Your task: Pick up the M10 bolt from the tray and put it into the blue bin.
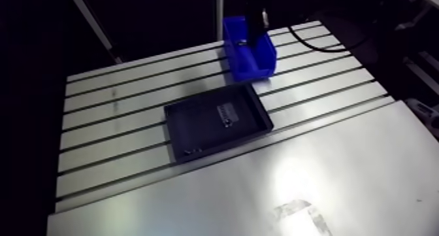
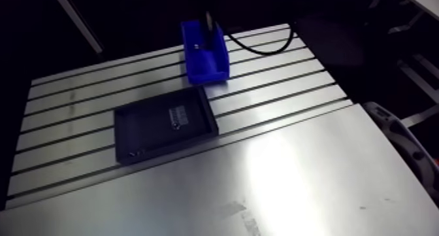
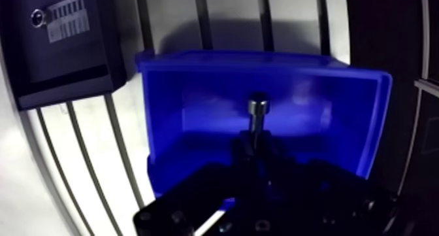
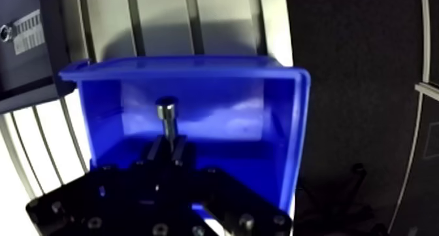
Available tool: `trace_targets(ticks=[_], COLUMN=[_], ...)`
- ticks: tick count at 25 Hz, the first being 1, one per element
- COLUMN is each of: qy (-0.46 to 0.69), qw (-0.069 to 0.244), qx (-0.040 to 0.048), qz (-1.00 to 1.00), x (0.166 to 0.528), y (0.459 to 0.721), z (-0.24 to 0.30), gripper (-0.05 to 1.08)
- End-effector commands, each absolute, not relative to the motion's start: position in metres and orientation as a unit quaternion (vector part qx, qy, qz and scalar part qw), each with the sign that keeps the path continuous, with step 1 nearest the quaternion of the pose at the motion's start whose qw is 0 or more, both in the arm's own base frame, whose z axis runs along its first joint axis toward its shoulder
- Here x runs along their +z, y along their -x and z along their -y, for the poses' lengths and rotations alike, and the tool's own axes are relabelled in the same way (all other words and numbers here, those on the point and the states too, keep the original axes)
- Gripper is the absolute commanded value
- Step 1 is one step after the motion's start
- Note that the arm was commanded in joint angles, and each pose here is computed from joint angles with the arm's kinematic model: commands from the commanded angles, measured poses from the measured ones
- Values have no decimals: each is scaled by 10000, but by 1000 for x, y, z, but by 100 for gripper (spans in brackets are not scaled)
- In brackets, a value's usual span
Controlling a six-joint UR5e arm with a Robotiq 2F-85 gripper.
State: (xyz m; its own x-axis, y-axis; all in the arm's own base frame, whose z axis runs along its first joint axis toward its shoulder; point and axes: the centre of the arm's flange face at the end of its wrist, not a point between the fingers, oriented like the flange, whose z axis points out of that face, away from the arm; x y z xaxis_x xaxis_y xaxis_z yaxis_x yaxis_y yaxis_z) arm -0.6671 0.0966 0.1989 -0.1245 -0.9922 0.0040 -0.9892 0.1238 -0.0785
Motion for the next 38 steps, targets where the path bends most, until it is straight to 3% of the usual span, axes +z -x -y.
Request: trace_targets(ticks=[1,4,13,14,15,16,17,18,24,26,28,33,36,38], qy=[6615,6603,6605,6599,6605,6582,6582,6582,6506,6464,6446,6204,5819,5547], qw=[298,362,372,376,373,377,373,384,309,319,315,242,165,155], qx=[-260,-312,-237,-243,-254,-242,-235,-255,-207,-280,-281,-213,-103,-77], qz=[-7489,-7495,-7495,-7500,-7495,-7515,-7516,-7515,-7585,-7618,-7633,-7836,-8131,-8318], x=[182,173,163,162,162,162,163,162,186,202,224,275,311,331], y=[660,658,658,657,657,658,658,657,655,654,655,653,652,649], z=[-95,-95,-98,-98,-98,-97,-97,-97,-93,-91,-88,-83,-79,-66], gripper=[103,103,99,92,72,36,15,2,1,1,1,1,1,1])
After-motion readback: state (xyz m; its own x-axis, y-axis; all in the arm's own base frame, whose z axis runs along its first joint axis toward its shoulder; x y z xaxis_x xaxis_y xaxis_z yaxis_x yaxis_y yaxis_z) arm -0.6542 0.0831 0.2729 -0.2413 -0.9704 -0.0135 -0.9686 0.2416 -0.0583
